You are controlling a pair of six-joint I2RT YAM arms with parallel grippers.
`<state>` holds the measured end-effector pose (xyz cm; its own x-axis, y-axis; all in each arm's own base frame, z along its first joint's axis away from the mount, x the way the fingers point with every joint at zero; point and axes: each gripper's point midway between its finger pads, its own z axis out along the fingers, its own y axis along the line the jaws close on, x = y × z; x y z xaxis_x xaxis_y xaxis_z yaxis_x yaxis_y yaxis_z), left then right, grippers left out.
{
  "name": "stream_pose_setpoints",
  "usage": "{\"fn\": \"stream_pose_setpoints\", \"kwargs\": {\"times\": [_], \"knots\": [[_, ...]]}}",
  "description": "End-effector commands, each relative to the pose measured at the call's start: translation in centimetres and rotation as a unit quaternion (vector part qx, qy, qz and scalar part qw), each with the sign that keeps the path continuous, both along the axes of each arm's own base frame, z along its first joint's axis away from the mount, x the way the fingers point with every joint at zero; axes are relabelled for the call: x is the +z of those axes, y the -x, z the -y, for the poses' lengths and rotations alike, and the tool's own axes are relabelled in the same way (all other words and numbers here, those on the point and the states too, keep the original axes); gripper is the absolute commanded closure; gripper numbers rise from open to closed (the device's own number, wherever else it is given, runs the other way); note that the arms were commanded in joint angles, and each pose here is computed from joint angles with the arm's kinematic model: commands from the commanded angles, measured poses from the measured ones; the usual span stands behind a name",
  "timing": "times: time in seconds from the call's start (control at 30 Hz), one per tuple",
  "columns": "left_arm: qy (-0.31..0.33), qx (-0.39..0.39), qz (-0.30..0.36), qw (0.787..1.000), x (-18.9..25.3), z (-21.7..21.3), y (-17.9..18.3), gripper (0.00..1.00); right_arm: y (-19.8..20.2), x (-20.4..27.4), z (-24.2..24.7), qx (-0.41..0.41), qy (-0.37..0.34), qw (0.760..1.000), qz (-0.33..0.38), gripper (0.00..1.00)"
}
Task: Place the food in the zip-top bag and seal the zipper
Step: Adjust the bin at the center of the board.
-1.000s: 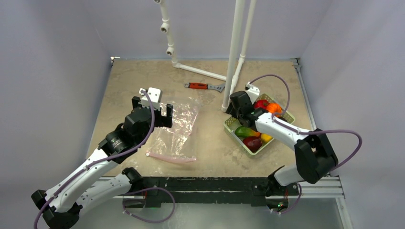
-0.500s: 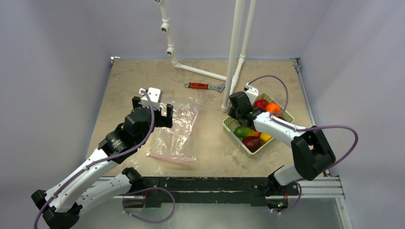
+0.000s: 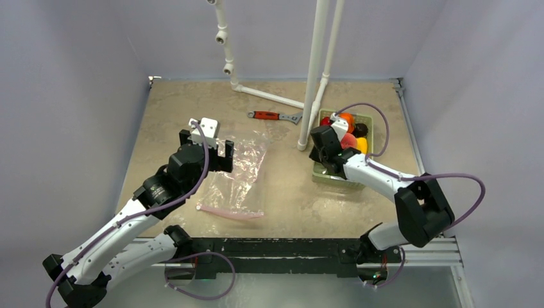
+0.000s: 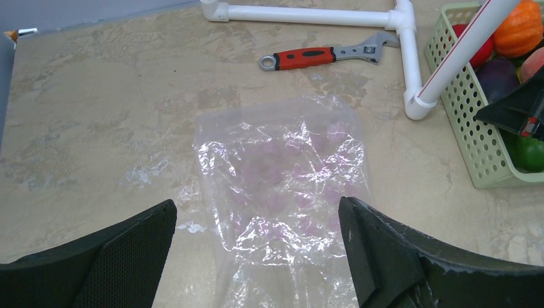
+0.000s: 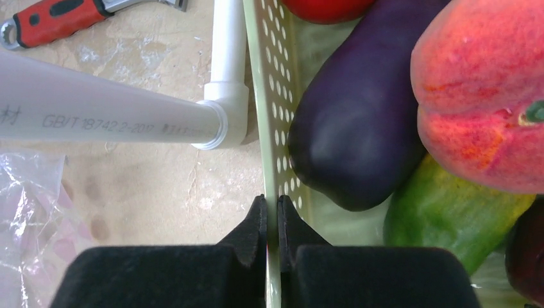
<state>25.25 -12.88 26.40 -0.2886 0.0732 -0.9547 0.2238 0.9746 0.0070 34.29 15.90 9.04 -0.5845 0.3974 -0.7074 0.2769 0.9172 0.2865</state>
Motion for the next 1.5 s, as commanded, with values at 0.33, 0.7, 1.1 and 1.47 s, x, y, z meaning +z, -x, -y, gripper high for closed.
{"fn": "stream_pose_setpoints", "kwargs": {"times": [0.33,0.7,1.1,1.47], "knots": [[0.018,-0.005,0.007,1.0,0.9,0.3,0.0,0.04,2.6,2.4,-2.0,0.055,-0.086,0.995,0.016,1.0],[0.019,-0.01,0.005,1.0,0.9,0.5,0.1,0.04,7.5,3.0,-5.4,0.093,-0.128,0.987,-0.016,1.0],[0.022,-0.01,0.009,1.0,1.2,0.4,0.3,0.04,13.0,1.2,-6.7,0.108,-0.124,0.982,-0.09,1.0],[0.023,-0.011,0.008,1.0,1.1,0.4,0.2,0.04,17.7,0.5,-9.6,0.184,-0.114,0.966,-0.144,1.0]]}}
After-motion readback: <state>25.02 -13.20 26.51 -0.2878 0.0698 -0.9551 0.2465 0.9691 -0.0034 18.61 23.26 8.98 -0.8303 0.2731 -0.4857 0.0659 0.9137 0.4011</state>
